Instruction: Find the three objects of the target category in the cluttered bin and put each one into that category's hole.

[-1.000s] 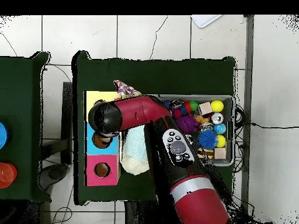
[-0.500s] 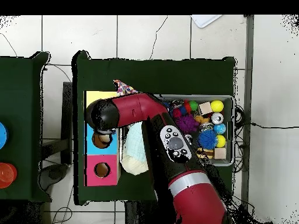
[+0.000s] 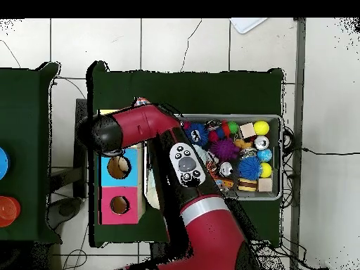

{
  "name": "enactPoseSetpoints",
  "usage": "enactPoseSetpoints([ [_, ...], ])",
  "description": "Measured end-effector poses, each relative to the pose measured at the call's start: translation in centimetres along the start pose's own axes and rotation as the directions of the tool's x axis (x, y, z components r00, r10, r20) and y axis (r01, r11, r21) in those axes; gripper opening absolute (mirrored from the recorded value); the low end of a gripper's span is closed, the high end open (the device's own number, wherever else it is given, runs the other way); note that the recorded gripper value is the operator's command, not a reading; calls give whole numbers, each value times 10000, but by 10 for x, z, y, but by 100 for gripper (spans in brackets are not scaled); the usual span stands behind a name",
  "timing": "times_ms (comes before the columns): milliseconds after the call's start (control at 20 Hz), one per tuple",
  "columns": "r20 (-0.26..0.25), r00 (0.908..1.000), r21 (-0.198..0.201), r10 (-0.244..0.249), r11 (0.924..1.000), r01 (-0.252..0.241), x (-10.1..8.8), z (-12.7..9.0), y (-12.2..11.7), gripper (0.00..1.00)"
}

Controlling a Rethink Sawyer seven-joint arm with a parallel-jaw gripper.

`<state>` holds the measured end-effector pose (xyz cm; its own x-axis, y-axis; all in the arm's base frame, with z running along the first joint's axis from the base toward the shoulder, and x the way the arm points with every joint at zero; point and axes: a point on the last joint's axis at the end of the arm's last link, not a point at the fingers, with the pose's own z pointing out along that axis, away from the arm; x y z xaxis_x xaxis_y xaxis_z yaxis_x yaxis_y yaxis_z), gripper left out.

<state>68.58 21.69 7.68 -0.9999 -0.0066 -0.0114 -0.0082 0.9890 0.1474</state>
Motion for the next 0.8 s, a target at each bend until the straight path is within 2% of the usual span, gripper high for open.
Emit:
enactPoseSetpoints([
  [250,193,9993,367,-333,9988,326,3,6,-9,0],
  [300,320,9978,545,-576,9970,558,7,17,-12,0],
  [500,551,9938,812,-965,9925,918,12,42,-12,0],
  [650,810,9897,917,-1177,9897,1102,11,55,-8,0],
  [800,985,9859,1064,-1353,9865,1248,9,56,-1,0],
])
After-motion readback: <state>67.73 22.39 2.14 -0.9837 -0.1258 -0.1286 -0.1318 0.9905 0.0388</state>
